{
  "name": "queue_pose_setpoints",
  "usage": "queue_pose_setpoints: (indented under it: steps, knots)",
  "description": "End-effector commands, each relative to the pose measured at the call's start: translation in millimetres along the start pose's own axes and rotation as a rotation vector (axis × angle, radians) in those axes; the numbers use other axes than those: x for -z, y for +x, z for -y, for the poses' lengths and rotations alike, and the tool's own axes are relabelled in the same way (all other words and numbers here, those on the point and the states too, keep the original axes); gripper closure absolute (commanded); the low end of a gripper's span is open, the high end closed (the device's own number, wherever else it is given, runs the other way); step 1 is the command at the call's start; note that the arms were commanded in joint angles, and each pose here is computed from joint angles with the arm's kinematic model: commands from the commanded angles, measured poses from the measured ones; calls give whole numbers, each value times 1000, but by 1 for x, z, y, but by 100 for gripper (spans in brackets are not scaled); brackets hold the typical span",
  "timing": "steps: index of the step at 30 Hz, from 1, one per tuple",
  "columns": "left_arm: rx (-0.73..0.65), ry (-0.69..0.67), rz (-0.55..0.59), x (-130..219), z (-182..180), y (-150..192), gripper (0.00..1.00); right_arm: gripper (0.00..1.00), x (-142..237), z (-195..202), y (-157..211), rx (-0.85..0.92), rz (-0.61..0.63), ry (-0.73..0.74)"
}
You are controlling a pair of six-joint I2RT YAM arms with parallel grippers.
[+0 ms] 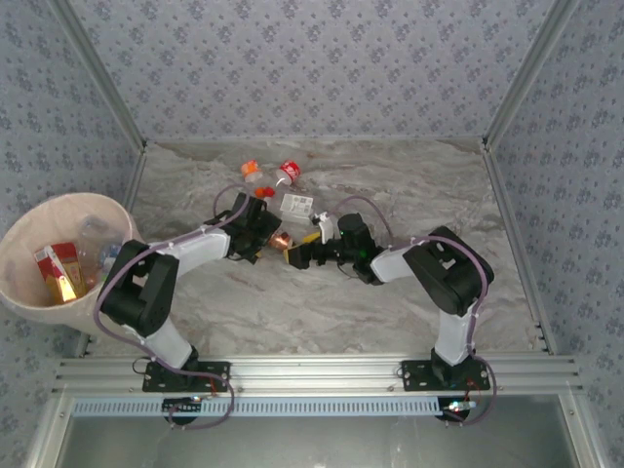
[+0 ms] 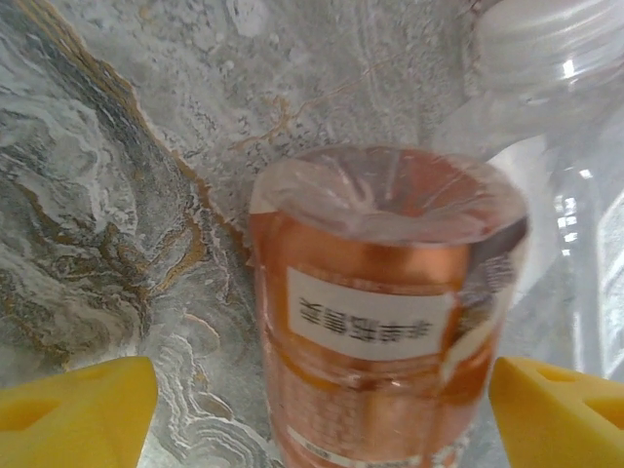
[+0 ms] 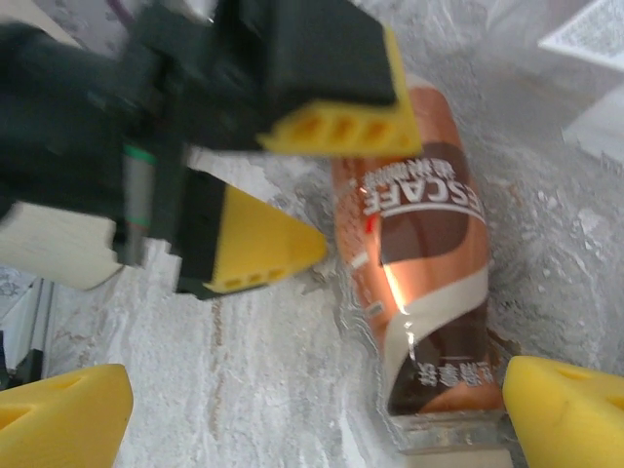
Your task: Put the plastic bottles in the bin
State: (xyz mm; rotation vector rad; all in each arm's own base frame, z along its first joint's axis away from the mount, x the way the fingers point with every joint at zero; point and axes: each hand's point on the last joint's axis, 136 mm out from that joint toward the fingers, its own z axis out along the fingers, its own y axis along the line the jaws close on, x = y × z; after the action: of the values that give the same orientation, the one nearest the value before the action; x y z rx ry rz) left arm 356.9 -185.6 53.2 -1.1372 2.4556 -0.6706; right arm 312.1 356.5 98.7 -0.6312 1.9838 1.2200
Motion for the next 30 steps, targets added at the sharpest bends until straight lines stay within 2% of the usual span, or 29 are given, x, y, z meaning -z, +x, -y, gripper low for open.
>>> queue_pose_setpoints:
  steps: [1, 7, 17, 22, 30]
  knots:
    - [-55, -5, 0, -9, 0, 3, 13, 0, 10, -15, -26, 59, 86, -12]
    - [-203, -24, 6, -17, 11, 0, 16, 0, 27, -5, -42, 95, 142, 100]
    - [-300, -48, -26, -31, 14, 16, 29, 0, 49, 2, -54, 139, 182, 219]
    - [-373, 3, -5, -24, 31, 14, 41, 0, 60, 5, -60, 161, 201, 267]
    - [-489, 37, 69, 4, 48, 1, 47, 0, 76, 4, -73, 184, 249, 330]
